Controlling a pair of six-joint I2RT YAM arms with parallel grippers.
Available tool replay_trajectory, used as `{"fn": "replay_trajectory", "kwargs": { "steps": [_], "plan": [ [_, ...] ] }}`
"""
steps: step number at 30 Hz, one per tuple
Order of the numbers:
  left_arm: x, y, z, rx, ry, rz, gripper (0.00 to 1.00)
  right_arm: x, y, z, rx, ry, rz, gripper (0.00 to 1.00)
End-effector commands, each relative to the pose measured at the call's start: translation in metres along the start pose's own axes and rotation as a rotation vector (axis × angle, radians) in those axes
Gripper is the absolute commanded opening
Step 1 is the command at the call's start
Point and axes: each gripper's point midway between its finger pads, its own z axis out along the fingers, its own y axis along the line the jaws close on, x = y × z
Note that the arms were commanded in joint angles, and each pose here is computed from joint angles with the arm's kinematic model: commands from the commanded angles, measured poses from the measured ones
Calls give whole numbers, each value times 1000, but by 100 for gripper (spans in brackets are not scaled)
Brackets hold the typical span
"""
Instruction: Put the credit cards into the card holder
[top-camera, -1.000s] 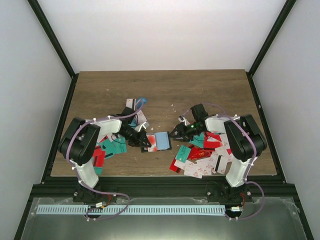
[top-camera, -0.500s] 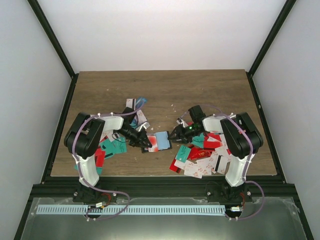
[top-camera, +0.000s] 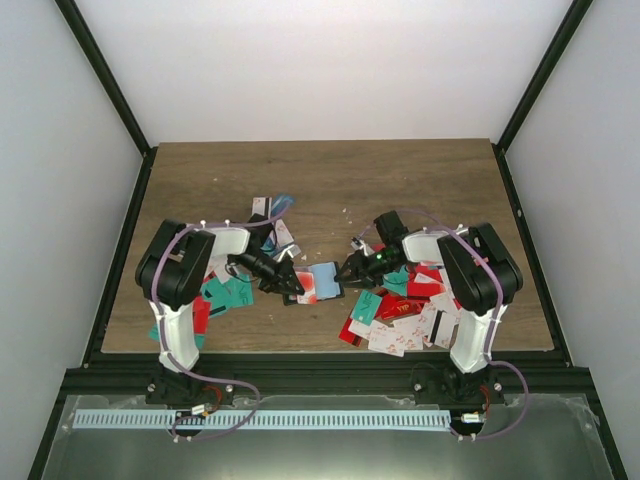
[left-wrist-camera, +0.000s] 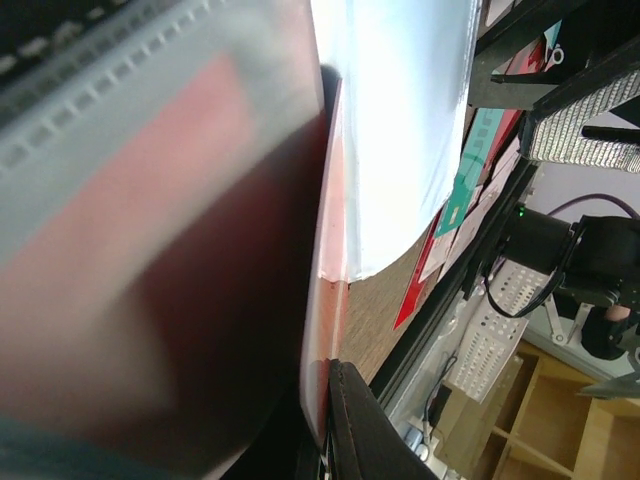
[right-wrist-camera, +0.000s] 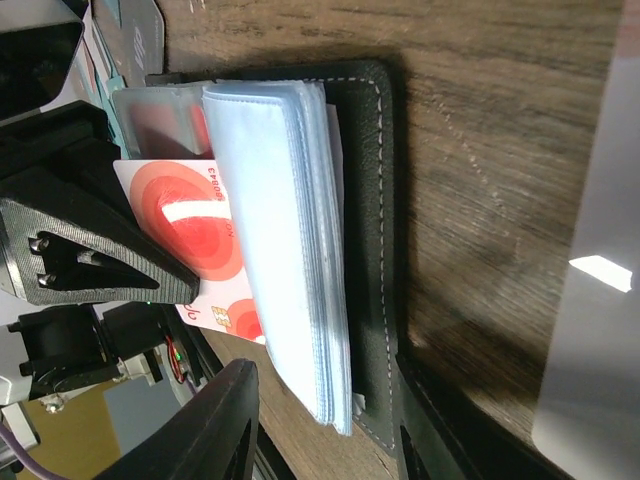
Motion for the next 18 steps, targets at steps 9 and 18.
{"fn": "replay_trajectory", "kwargs": {
  "steps": [9,18],
  "plan": [
    [-15,-1,-3,6,-15,26,4,1,-6,10,45,32,-25,39],
    [-23,-4,-5,6,-10,39,4,0,-11,13,63,47,-24,38]
  ]
}}
